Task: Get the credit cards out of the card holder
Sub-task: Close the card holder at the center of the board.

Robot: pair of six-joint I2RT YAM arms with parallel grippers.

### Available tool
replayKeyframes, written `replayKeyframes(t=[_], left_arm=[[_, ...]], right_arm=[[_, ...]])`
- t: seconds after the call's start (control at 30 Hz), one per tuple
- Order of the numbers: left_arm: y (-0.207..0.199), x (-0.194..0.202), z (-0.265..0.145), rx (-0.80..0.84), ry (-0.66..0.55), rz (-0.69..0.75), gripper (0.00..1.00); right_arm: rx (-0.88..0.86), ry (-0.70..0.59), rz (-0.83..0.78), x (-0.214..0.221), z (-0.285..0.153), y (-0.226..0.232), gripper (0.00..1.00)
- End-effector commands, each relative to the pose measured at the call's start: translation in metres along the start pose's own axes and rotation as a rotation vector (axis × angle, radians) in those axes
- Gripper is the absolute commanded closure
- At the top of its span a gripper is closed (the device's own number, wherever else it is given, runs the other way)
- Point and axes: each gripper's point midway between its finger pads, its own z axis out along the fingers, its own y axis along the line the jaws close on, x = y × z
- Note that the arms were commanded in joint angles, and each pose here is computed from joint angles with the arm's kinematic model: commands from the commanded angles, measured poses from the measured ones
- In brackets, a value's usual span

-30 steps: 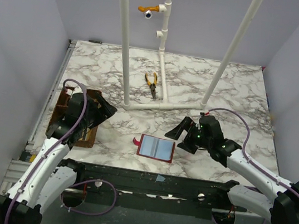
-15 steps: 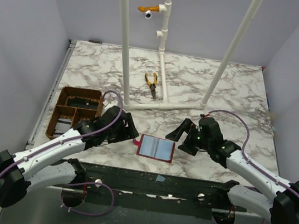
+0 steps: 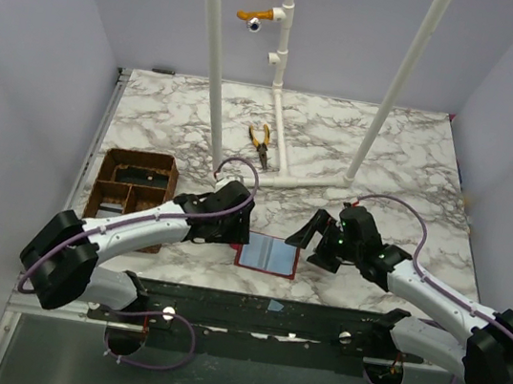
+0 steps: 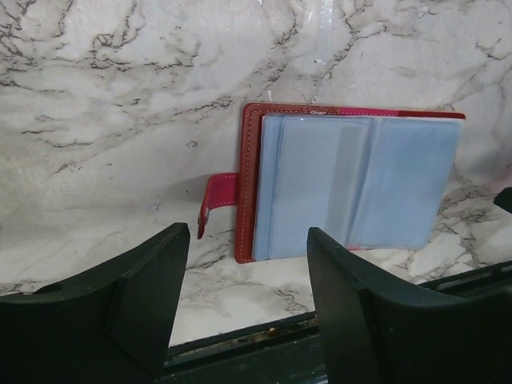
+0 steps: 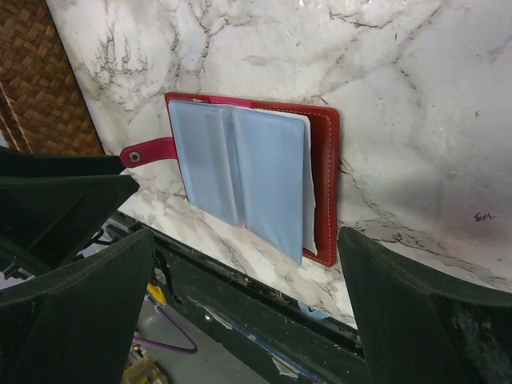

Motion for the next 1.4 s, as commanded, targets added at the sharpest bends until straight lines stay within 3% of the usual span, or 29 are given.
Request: replayKeyframes(t=[0.0,0.6,1.17,1.37], left_arm=[[0.002,-0.005,0.012,-0.039,-0.004,0.072,0.39],[0.012,0.011,0.043,-0.085,0.060,0.097,0.54],[0.016,0.022,0.058,-0.091,0.101,0.091,0.94],[0.018,0.030,0.062,-0.085,0.126,0.080,0.99]], right_arm=[[0.031,-0.006,-0.008,0.003,0.002,-0.012,0.00],[0.036,0.010,0.000,0.006,0.011,-0.017,0.02],[0.033,0.034,0.028,0.014,0.023,-0.026,0.12],[0.026,0.048,0.055,0.018,0.026,-0.028,0.14]])
